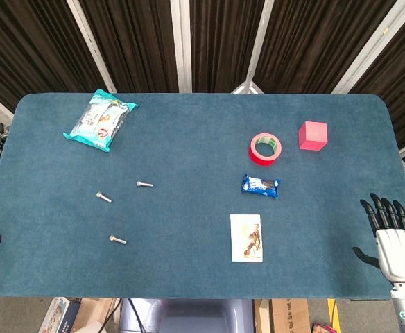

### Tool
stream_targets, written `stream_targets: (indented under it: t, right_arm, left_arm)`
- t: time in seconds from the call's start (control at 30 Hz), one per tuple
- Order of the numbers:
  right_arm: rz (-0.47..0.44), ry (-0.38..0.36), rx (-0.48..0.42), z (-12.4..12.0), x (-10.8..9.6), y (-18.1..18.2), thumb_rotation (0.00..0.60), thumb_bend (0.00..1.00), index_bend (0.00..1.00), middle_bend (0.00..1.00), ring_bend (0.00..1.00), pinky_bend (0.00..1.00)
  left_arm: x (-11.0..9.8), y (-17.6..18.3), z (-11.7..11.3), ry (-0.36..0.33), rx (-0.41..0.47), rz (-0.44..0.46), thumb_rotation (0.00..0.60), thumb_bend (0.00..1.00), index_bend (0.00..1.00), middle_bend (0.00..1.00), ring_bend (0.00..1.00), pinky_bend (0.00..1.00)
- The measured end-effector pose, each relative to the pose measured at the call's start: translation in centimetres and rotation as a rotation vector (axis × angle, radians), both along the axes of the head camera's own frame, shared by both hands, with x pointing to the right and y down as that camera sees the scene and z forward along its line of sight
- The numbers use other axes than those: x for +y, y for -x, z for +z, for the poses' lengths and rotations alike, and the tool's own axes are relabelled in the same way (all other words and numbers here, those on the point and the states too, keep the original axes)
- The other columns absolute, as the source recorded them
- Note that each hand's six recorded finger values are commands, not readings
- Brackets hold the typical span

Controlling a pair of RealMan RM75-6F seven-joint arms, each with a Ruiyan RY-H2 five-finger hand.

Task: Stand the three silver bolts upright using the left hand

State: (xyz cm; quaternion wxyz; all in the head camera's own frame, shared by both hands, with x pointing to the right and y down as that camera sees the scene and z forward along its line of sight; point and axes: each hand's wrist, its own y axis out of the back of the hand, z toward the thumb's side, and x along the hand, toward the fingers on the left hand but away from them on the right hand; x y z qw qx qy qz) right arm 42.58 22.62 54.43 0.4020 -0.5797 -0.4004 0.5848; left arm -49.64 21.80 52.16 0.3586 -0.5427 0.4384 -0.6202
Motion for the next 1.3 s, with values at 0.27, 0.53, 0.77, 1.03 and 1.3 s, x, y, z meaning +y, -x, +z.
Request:
stream_targets:
  t: [0.27,0.53,0.77,1.03,1.3]
  right_arm:
    - [0.012,0.007,0.001,0.2,0.0,-0.1,0.6,0.0,0.12,0.04,0.0,0.0]
    - [0.028,-0.014,-0.012,-0.4,-0.1,-0.1,0.6,0.0,0.12,0.04,0.0,0.0]
    - [0.034,0.001,-0.015,-0.4,0.1,-0.3,0.6,0.0,0.12,0.04,0.0,0.0]
    - [0.05,-0.013,-0.014,-0.7,-0.1,-0.5,0.6,0.0,0.12,0.04,0.0,0.0]
    - [0.063,-0.016,-0.014,-0.9,0.0,-0.6,0.6,0.0,0.12,0.04,0.0,0.0]
  left_arm:
    - [-0.1,-0.1,-0.2,-0.006,0.008,0.0,0.6,0.39,0.12,0.0,0.0,0.0]
    - [-0.1,0.1,0.0,0.003,0.002,-0.001,0.6,0.39,0.12,0.0,0.0,0.0]
    - [-0.1,0.0,-0.1,-0.006,0.007,0.001,0.6,0.39,0.12,0.0,0.0,0.0]
    - [-0.5,-0.4,0.7,0.02,0.018,0.04,0.6,0.39,0.16,0.0,0.0,0.0]
    - [-2.7,-1.9,1.8,0.077,-0.059,0.176,0.6,0.38,0.2,0.0,0.0,0.0]
